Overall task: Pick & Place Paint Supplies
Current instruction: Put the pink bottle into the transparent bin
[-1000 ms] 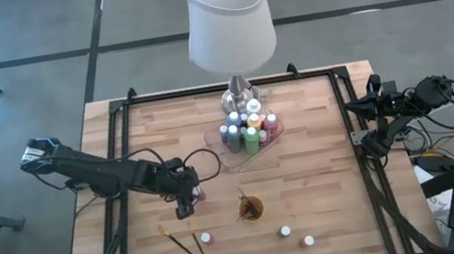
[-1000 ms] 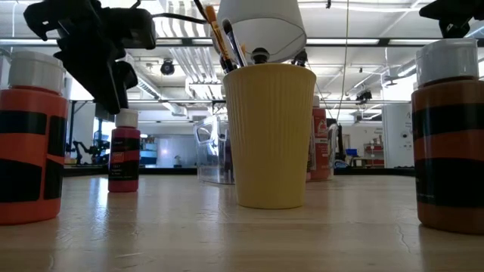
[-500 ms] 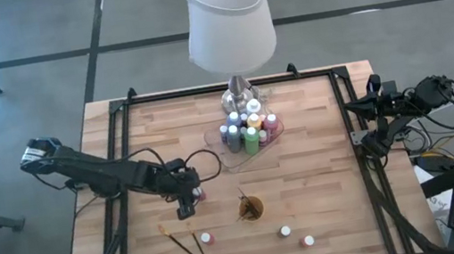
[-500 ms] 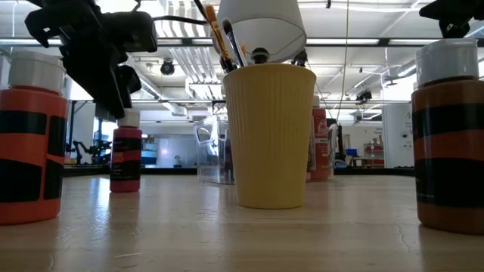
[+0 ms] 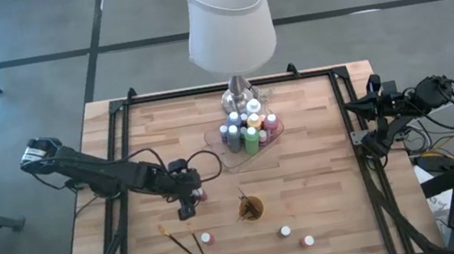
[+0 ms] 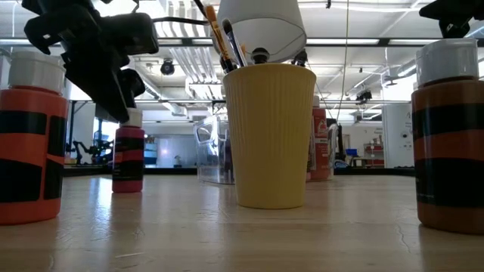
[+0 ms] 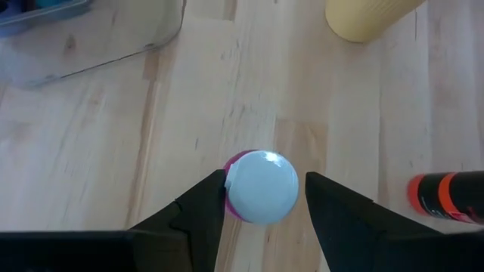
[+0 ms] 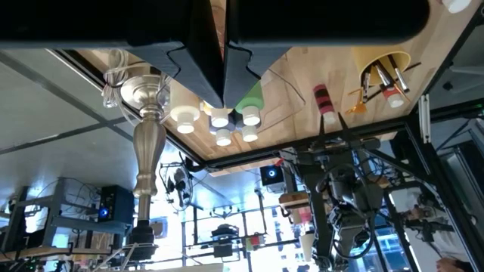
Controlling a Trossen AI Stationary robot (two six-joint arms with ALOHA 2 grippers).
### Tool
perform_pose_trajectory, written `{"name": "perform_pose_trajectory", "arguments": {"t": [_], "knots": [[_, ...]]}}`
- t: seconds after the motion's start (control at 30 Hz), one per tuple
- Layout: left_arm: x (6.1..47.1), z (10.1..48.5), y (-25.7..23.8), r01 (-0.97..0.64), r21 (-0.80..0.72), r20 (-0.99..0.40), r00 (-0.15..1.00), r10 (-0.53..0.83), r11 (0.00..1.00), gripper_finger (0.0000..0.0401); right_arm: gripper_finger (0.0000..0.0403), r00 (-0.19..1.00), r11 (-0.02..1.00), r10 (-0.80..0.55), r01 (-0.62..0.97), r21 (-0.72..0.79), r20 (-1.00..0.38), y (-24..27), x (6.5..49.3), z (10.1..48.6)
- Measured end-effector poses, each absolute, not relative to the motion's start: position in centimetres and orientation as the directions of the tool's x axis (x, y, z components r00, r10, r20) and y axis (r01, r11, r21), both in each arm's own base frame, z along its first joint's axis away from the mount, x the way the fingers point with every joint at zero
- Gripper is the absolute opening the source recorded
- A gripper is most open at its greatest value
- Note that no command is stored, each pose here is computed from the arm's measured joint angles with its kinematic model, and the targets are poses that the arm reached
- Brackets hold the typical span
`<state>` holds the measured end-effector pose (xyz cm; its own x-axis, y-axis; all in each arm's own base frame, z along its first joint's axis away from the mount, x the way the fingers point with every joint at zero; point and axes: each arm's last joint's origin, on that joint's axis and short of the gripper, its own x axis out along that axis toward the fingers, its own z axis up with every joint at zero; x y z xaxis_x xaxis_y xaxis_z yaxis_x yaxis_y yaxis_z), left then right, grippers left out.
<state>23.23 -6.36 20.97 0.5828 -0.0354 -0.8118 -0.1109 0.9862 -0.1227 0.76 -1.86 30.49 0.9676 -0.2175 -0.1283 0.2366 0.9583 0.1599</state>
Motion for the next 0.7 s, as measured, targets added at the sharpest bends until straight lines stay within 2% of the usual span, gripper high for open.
{"name": "perform_pose_trajectory", "arguments": {"t": [0.53, 0.7], "knots": [[23.3, 20.0, -6.4, -0.084, -0.122, -0.775, 0.631, -0.042, 0.989, 0.0188, 0.0008, 0.968, 0.958, -0.218, 0.237, 0.16, -0.128, -1.9, 0.8, 30.5], [23.0, 19.5, -6.3, -0.087, -0.114, -0.792, 0.61, -0.037, 0.99, 0.0188, 0.0008, 0.968, 0.958, -0.217, 0.237, 0.16, -0.128, -1.9, 0.8, 30.5]]}}
